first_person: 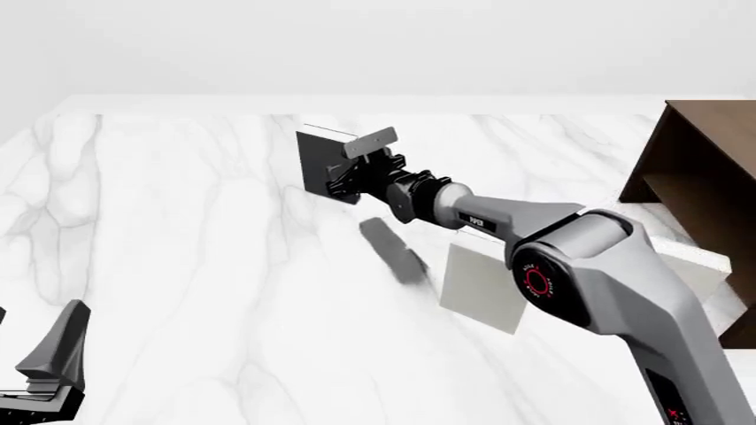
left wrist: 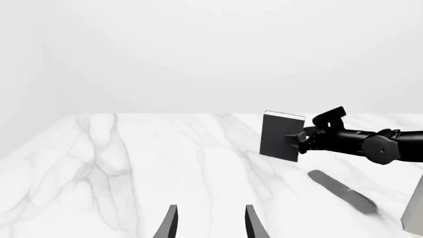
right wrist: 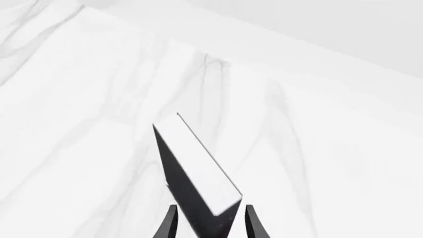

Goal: Pick up the book on the left and place it on top of the shelf.

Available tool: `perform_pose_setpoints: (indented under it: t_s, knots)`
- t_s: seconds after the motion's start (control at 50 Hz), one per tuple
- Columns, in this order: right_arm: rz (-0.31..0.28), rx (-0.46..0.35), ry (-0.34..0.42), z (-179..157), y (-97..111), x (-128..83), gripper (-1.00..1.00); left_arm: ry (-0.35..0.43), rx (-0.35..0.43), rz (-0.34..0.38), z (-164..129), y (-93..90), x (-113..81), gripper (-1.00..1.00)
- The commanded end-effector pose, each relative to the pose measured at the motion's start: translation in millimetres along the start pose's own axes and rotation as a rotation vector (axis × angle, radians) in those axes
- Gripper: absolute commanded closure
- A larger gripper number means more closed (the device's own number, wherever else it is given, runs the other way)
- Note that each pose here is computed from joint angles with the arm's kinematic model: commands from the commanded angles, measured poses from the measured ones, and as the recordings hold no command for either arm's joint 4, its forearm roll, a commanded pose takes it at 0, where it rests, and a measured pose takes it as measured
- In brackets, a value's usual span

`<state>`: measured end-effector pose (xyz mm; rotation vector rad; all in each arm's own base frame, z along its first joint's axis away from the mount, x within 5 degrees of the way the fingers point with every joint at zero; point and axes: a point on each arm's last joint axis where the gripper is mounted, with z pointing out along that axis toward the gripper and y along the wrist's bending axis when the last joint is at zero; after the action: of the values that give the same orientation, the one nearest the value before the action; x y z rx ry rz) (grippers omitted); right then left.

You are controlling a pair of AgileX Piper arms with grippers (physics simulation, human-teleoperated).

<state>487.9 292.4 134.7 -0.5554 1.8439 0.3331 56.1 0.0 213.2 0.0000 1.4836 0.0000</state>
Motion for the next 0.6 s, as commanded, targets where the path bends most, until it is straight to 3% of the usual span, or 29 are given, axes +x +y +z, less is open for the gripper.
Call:
perform_pose_setpoints:
  t_s: [0.02,0.36,0.6]
  knots:
    - [0.001,-0.001,-0.006,1,1,-1,1.00,0.000,0.000,0.000,0,0.0,0.0,-1.00]
    - [0.000,0.004,-0.043,-11,-2,-9,1.00,0.000,0.000,0.000,0,0.0,0.0,-1.00]
    - [0.013,-0.003,-0.135,-61,2,-44,1.00,0.000,0.000,0.000,0,0.0,0.0,-1.00]
